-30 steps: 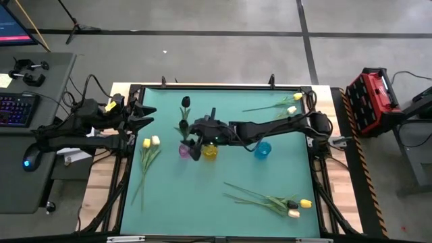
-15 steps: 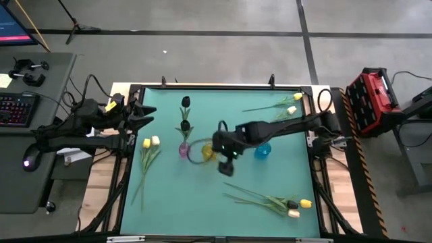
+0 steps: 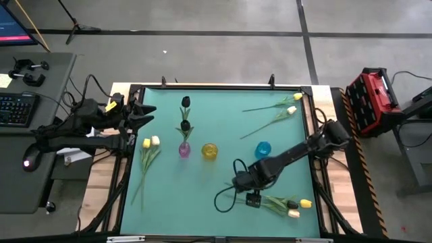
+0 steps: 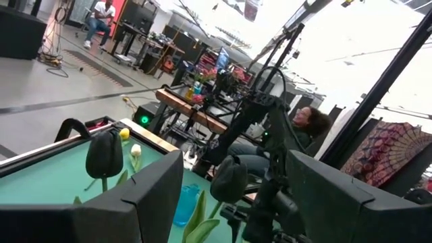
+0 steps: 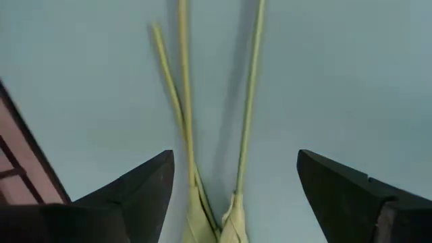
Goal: Sort flowers into vase by color
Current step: Put the black tulip into the pink vase
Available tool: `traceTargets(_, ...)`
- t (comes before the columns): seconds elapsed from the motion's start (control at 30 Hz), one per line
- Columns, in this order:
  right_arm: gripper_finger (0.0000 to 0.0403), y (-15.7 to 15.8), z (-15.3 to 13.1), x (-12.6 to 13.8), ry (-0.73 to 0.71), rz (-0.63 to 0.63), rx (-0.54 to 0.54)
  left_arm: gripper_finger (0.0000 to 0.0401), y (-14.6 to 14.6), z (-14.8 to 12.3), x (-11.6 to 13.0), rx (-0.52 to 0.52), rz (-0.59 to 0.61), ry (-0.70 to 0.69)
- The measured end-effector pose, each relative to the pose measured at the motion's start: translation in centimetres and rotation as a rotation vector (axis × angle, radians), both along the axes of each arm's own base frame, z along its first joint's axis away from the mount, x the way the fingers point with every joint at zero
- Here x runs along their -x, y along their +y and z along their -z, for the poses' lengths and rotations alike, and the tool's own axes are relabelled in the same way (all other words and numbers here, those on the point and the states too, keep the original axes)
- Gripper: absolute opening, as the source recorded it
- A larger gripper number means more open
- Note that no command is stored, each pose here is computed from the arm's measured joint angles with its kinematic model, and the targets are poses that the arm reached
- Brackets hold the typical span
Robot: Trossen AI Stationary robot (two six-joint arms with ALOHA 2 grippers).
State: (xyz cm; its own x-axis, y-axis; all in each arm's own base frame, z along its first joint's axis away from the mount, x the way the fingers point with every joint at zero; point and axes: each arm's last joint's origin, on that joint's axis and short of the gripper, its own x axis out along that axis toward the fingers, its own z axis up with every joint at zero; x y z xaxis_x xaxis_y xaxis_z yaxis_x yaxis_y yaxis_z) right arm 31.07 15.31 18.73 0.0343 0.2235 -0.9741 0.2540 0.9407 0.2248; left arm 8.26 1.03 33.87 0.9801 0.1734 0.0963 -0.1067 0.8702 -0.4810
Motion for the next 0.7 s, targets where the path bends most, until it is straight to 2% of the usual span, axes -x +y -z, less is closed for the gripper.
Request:
traceTargets(0.23, 0.0276, 1.1, 2.9, 3.0, 0.125, 0.070, 0.045, 0.0251, 0.0, 0.0, 0.0, 0.001, -0.010, 0.000)
traceTargets(0.43, 0.0237, 1.4, 3.8, 4.1, 0.160, 0.087, 0.088, 0.0251, 0.0, 0.0, 0.0, 0.002, -0.011, 0.000)
traceTargets(0.53, 0.0181, 1.3, 3.8, 4.3, 0.177, 0.085, 0.100, 0.0251, 0.0, 0.0, 0.0, 0.001, -0.012, 0.000)
traceTargets(0.67, 0.0044, 1.5, 2.2, 4.0, 0.186, 0.001, 0.112, 0.0251, 0.0, 0.0, 0.0, 0.002, -0.012, 0.000)
traceTargets(0.7, 0.0023, 1.5, 1.3, 3.9, 0.180, -0.032, 0.113, 0.0251, 0.0, 0.0, 0.0, 0.006, -0.011, -0.001)
